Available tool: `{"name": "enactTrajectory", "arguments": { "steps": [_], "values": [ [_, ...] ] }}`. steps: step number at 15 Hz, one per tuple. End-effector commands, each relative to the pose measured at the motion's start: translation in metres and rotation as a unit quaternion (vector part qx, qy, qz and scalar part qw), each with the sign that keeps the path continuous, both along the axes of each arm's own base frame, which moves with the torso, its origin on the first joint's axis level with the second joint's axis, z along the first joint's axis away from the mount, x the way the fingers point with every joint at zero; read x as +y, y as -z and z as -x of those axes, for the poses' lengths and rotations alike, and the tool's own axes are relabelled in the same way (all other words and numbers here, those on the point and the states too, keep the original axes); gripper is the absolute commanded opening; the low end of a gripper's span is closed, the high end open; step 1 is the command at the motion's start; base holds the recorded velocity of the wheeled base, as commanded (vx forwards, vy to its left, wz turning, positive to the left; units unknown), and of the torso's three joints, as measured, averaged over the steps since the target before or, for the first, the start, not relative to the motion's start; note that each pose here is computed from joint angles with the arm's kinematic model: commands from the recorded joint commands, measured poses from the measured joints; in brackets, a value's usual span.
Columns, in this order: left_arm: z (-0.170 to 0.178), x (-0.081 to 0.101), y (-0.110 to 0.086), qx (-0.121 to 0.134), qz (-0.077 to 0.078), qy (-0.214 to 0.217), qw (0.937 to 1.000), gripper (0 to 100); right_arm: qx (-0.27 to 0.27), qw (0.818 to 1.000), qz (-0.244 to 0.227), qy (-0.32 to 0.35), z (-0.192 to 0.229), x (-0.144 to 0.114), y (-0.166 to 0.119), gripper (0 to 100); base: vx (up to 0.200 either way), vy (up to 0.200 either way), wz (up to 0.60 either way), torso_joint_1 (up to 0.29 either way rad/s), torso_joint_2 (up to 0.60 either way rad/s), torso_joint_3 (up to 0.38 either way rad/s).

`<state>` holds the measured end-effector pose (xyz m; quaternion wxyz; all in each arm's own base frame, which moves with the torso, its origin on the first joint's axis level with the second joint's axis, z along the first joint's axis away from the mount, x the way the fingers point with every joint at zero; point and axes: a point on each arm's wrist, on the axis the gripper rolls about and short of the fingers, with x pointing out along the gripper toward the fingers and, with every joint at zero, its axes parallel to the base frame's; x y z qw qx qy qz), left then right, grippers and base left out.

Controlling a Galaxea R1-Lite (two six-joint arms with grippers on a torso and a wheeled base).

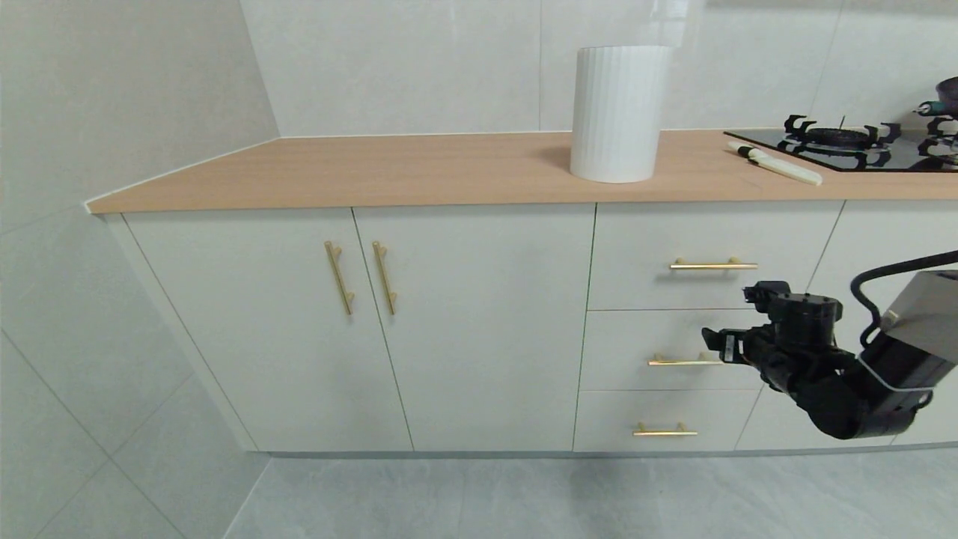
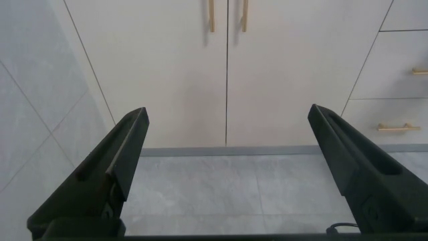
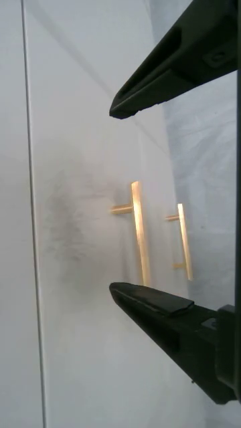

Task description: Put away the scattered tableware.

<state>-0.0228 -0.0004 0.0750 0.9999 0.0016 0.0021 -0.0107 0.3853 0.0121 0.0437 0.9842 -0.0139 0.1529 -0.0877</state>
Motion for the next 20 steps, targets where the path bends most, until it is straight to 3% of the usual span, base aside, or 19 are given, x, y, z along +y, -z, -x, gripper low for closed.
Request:
{"name": "enactTrajectory", "arguments": {
  "steps": [1, 6, 10, 13, 14, 17, 20],
  "values": [
    [0.000, 0.000, 0.000, 0.000, 0.000, 0.000, 1.0000, 100, -0.077, 0.997, -0.001, -0.006, 0.087, -0.004, -0.058, 100, 0.000, 0.000, 0.00, 0.000, 0.00, 0.000],
    [0.000, 0.000, 0.000, 0.000, 0.000, 0.000, 1.0000, 100, -0.221, 0.972, 0.080, -0.006, 0.214, -0.011, -0.131, 100, 0.000, 0.000, 0.00, 0.000, 0.00, 0.000],
    [0.000, 0.000, 0.000, 0.000, 0.000, 0.000, 1.0000, 100, -0.301, 0.949, 0.086, -0.024, 0.294, -0.012, -0.148, 100, 0.000, 0.000, 0.00, 0.000, 0.00, 0.000],
    [0.000, 0.000, 0.000, 0.000, 0.000, 0.000, 1.0000, 100, -0.275, 0.956, 0.090, -0.039, 0.344, -0.013, -0.134, 100, 0.000, 0.000, 0.00, 0.000, 0.00, 0.000],
    [0.000, 0.000, 0.000, 0.000, 0.000, 0.000, 1.0000, 100, -0.235, 0.966, 0.091, -0.051, 0.372, -0.015, -0.122, 100, 0.000, 0.000, 0.00, 0.000, 0.00, 0.000],
    [0.000, 0.000, 0.000, 0.001, 0.000, 0.000, 1.0000, 100, -0.197, 0.974, 0.092, -0.062, 0.418, -0.017, -0.107, 100, 0.000, 0.000, 0.00, 0.000, 0.00, 0.000],
    [0.000, 0.000, 0.000, 0.000, 0.000, 0.000, 1.0000, 100, -0.198, 0.974, 0.091, -0.054, 0.425, -0.017, -0.097, 100, 0.000, 0.000, 0.00, 0.000, 0.00, 0.000]
  ]
}}
